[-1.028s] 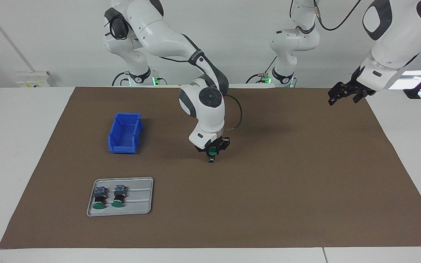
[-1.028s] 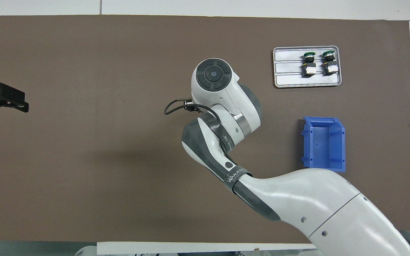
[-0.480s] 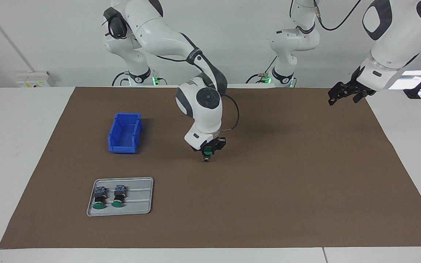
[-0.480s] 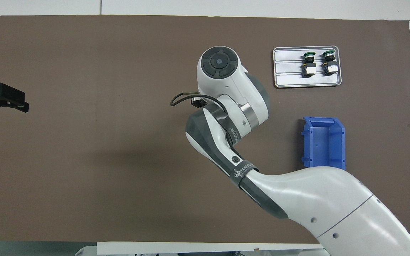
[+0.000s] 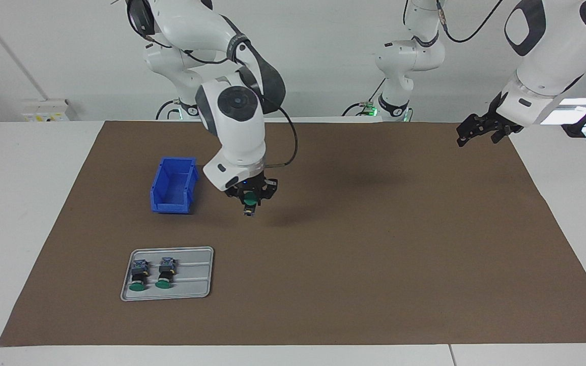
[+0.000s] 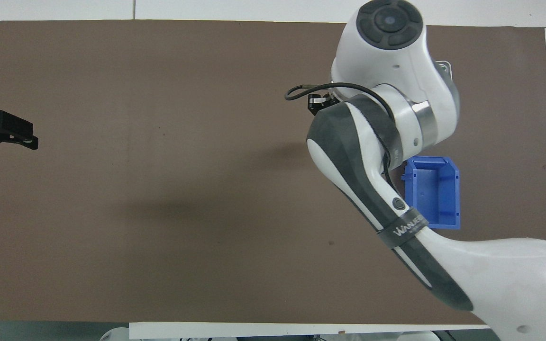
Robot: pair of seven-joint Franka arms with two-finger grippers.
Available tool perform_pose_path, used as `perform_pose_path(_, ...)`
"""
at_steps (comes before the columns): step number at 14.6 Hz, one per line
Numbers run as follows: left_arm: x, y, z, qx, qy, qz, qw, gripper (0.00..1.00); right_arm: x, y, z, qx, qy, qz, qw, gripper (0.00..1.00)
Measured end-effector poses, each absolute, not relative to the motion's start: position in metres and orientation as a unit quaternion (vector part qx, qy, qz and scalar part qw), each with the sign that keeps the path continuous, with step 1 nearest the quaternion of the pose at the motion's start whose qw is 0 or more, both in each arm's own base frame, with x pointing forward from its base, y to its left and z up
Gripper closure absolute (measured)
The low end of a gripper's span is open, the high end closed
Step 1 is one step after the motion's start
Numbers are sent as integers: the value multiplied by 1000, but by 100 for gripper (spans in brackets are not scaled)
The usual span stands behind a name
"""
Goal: Place and press button with both arms
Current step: 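Carry the green button with the right gripper to the blue bin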
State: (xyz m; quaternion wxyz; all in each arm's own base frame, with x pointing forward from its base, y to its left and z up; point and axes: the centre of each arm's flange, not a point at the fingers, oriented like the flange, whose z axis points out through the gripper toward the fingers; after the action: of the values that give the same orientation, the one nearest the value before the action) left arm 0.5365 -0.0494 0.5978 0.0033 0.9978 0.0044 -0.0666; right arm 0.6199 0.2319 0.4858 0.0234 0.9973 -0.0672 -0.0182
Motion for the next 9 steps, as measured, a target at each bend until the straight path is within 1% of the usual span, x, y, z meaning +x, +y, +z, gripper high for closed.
perform_pose_path(4,537,-49,598,998,4,-67,3,0,617,151,510,989,-131,-43,47,59)
perform_pose_path(6,537,-49,598,998,4,-67,3,0,610,122,512,982,-169,-56,54,59)
perform_pose_path(9,537,-49,598,998,4,-67,3,0,592,89,503,965,-243,-72,65,59)
